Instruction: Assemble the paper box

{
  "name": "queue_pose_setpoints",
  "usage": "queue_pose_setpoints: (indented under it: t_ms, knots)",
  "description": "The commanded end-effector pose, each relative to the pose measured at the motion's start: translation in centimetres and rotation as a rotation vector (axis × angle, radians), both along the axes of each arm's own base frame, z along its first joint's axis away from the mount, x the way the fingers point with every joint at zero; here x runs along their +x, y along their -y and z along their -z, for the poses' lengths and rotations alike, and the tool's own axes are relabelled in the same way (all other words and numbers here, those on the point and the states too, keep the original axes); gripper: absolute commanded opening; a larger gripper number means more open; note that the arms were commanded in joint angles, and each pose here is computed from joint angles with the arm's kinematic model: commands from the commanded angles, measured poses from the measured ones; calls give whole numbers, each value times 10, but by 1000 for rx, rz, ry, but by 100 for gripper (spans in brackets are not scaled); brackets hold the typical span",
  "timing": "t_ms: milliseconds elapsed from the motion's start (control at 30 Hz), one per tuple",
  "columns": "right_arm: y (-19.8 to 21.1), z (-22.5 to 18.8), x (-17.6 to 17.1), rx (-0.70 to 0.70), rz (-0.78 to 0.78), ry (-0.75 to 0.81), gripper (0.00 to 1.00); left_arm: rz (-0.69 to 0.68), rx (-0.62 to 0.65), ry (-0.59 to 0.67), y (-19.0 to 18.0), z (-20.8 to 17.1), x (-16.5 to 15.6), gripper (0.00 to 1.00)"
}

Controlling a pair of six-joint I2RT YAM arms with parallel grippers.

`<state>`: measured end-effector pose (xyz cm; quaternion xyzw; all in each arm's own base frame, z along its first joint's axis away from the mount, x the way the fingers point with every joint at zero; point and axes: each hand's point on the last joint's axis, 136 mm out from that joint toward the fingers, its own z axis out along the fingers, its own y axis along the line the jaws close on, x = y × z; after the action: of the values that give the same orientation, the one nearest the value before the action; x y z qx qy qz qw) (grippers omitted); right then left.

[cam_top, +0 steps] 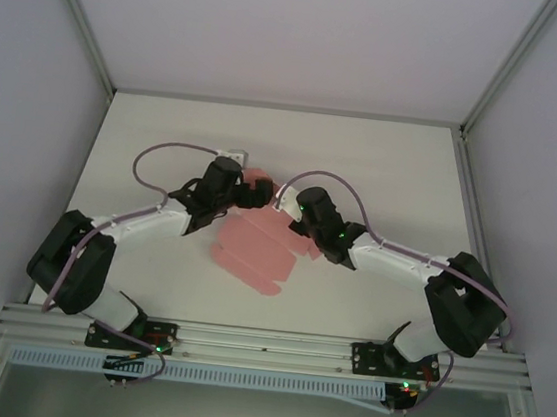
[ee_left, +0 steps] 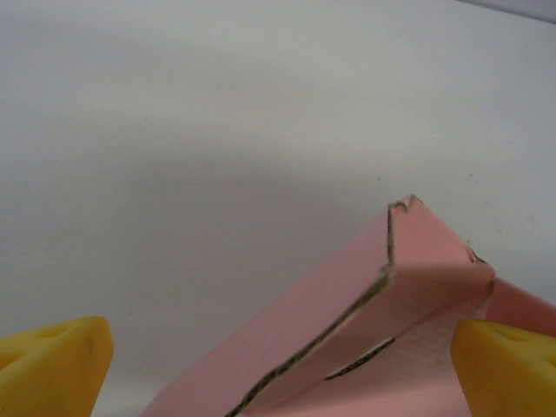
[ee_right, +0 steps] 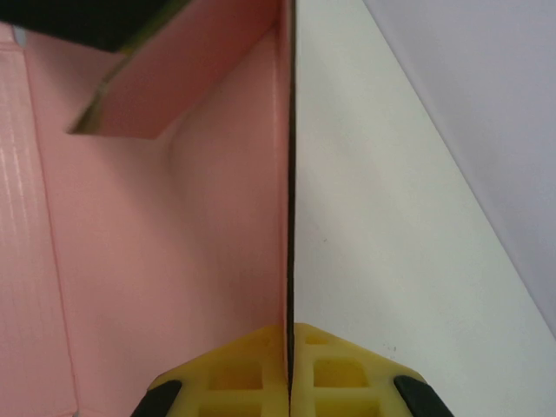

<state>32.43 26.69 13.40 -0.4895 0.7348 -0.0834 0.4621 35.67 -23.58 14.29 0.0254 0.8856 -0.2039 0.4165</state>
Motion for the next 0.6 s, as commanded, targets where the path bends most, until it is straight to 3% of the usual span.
queue_pose_setpoints:
  t_ms: [0, 267, 433, 567]
  knots:
    - [1, -24, -5, 48, -13, 36, 0, -24, -5, 42, -32, -25, -11, 100]
    - [19, -39, -9, 92, -6, 100, 0, -37, -114, 11, -88, -25, -48, 100]
    - [16, -42, -12, 126, -31, 80, 1, -133, -129, -62, -118, 6, -31, 100]
    - [16, -45, -11, 149, -26, 79, 1, -36, -213, -80, -102, 26, -15, 100]
